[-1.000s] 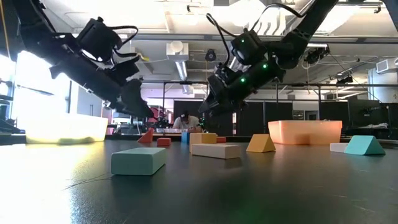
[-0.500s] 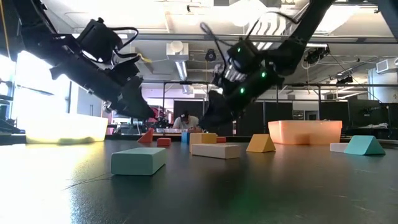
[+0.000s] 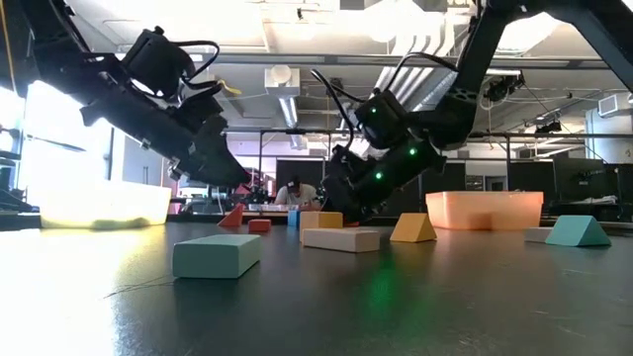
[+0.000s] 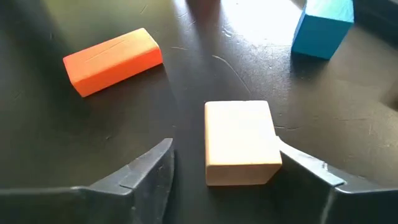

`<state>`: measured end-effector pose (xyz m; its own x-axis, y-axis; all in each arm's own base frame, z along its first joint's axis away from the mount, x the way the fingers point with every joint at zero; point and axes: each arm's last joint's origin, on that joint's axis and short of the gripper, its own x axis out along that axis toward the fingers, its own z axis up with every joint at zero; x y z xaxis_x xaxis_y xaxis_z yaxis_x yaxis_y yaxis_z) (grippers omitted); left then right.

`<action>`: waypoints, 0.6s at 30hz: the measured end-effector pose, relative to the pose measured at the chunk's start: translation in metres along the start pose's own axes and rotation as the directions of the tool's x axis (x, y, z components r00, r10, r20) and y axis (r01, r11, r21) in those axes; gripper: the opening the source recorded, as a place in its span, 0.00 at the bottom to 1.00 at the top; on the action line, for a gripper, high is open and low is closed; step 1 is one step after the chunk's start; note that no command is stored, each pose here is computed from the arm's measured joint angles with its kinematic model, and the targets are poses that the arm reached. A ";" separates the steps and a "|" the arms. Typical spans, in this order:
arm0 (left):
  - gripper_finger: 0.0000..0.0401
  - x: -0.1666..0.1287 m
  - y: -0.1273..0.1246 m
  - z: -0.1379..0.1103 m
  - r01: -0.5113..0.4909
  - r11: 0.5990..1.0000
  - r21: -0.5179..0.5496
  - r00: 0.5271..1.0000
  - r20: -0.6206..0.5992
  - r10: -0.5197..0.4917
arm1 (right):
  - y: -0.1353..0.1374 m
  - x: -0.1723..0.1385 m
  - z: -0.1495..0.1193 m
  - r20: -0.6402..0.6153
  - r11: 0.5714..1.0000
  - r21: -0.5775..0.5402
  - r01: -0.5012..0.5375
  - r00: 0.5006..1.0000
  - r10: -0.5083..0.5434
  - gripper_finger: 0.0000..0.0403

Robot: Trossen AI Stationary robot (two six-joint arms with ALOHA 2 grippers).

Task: Sort blocks by size
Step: Put the light orange square block into the blue bin

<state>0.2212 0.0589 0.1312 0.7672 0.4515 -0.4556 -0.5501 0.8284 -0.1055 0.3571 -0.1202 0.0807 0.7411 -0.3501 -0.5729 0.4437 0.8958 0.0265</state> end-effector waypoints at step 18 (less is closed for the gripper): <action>0.52 -0.001 -0.004 -0.001 0.015 1.000 0.010 1.000 -0.003 -0.015 | 0.058 -0.065 0.037 0.055 0.974 -0.156 0.167 0.986 -0.160 0.32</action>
<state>0.2221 0.0550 0.1310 0.7741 0.4381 -0.4570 -0.5355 0.8382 -0.1034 0.3534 -0.0554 0.1496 0.6874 -0.5033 -0.5236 0.4767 0.8566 -0.1975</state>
